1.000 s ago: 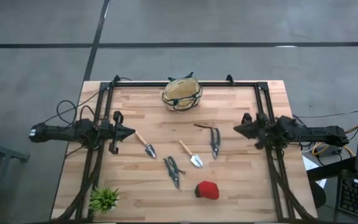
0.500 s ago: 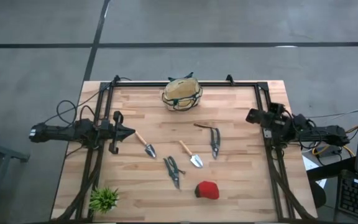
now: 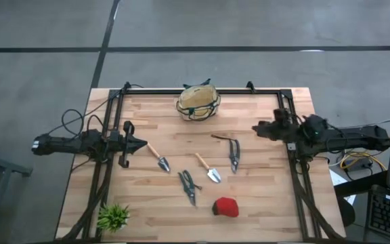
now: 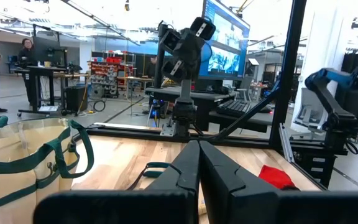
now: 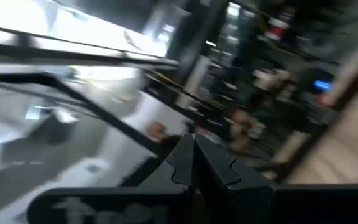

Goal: Pick & Place Garden tools in Gardening bag
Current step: Put the gloves into the gardening bag

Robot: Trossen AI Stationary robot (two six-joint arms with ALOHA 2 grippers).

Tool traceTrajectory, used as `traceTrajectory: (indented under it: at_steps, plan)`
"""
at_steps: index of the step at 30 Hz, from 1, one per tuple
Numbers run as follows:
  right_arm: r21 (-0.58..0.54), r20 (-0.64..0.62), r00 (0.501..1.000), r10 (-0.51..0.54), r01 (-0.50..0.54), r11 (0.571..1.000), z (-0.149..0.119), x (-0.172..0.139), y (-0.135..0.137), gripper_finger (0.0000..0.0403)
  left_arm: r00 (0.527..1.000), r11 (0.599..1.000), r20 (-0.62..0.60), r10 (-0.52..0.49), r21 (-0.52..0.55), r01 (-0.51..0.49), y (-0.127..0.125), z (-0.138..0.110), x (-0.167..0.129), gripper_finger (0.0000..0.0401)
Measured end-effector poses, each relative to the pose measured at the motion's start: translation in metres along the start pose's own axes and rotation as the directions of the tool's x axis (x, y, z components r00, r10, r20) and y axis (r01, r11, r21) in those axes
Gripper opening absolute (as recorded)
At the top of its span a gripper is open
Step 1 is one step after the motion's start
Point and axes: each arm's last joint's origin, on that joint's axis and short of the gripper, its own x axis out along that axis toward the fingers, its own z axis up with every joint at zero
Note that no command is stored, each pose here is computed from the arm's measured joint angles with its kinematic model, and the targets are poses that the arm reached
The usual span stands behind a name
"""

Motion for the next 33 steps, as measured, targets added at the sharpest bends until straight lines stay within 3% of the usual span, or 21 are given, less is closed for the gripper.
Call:
traceTrajectory:
  at_steps: [3, 6, 10, 15, 24, 30, 33]
  plan:
    - [0.045, -0.101, 0.99, -0.099, 0.104, 0.994, 0.001, 0.016, 0.005, 0.0008, 1.0, 1.0, 0.0, 0.0, 0.0, 0.0, 0.0, 0.0, 0.0, 0.0013]
    - [0.024, -0.296, 0.938, -0.18, 0.195, 0.98, -0.002, 0.03, 0.007, 0.0008, 1.0, 1.0, 0.0, 0.0, 0.0, 0.0, 0.0, 0.0, 0.0, 0.0013]
    - [-0.063, -0.44, 0.834, -0.333, 0.341, 0.938, -0.004, 0.044, 0.009, 0.0008, 1.0, 1.0, 0.0, 0.0, 0.0, 0.0, 0.0, 0.0, 0.0, 0.0013]
    - [-0.218, -0.558, 0.644, -0.524, 0.495, 0.841, -0.007, 0.051, 0.004, 0.0008, 1.0, 1.0, 0.0, 0.0, 0.0, 0.0, 0.0, 0.0, 0.0, 0.0013]
    - [-0.347, -0.738, 0.474, -0.48, 0.344, 0.873, -0.035, 0.092, 0.013, 0.003, 1.0, 1.0, 0.0, 0.0, 0.0, 0.0, 0.0, 0.0, 0.0, 0.0013]
    - [-0.511, -0.784, 0.266, -0.561, 0.237, 0.826, -0.066, 0.111, 0.006, 0.0093, 1.0, 1.0, 0.0, 0.0, 0.0, 0.0, 0.0, 0.0, 0.0, 0.0013]
    - [-0.553, -0.794, 0.203, -0.573, 0.151, 0.819, -0.083, 0.12, -0.001, 0.0127, 1.0, 1.0, 0.0, -0.001, 0.0, 0.001, 0.0, 0.0, 0.0, 0.0013]
